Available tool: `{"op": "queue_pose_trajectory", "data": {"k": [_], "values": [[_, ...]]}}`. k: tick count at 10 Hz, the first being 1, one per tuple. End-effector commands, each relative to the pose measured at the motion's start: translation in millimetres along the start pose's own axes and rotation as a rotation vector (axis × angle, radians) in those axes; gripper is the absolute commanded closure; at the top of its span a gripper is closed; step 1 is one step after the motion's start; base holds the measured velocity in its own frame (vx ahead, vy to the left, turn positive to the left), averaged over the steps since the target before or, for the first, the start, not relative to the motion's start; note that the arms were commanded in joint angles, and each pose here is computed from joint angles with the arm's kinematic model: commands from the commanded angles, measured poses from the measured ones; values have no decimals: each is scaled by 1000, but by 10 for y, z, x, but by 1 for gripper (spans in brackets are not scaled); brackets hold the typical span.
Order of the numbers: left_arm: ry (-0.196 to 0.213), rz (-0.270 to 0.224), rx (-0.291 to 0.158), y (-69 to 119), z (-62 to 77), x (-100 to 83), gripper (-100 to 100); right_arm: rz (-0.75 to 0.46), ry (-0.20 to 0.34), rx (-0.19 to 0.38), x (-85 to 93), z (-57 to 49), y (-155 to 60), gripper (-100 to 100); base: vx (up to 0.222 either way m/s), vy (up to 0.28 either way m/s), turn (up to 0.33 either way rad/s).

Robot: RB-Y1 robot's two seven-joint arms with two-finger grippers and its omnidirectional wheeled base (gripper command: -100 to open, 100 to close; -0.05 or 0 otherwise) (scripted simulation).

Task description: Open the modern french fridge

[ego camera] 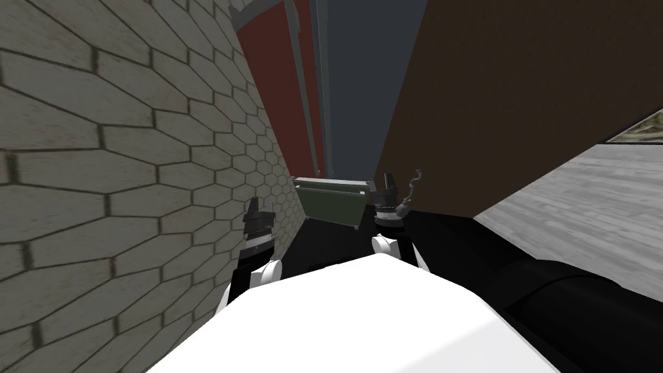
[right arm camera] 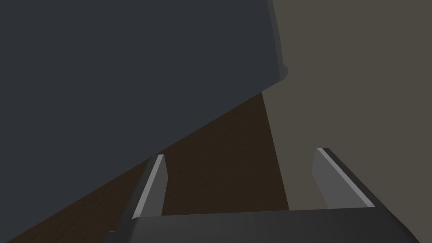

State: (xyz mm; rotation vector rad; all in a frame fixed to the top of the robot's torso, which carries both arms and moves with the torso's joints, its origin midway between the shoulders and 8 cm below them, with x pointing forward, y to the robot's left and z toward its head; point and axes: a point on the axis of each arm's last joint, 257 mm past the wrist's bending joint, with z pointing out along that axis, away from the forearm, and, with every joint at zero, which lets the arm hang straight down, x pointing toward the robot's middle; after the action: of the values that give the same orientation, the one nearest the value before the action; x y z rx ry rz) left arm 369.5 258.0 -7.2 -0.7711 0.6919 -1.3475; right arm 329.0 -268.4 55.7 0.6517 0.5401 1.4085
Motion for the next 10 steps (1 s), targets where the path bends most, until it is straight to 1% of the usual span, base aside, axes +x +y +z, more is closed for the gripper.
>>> {"op": "queue_pose_trajectory", "data": {"k": [1, 2, 3, 6, 8, 10], "values": [[0, 0, 0, 0, 0, 0, 0, 0, 0, 0, 0, 0, 0, 0, 0, 0, 0], [0, 0, 0, 0, 0, 0, 0, 0, 0, 0, 0, 0, 0, 0, 0, 0, 0], [0, 0, 0, 0, 0, 0, 0, -22, 28, 19, 28, -15, -65, -100, 5, 5, 54], [0, 0, -1, 3, -1, 0, 0, -98, 98, 83, 62, -74, -302, -100, -1, 18, 98], [0, 0, -1, 3, -1, 0, 0, -172, 148, 142, 50, -139, -522, -100, 3, 26, 142], [0, 0, -1, 3, -1, 0, 0, -259, 198, 207, -3, -220, -771, -100, 1, 37, 162]]}}
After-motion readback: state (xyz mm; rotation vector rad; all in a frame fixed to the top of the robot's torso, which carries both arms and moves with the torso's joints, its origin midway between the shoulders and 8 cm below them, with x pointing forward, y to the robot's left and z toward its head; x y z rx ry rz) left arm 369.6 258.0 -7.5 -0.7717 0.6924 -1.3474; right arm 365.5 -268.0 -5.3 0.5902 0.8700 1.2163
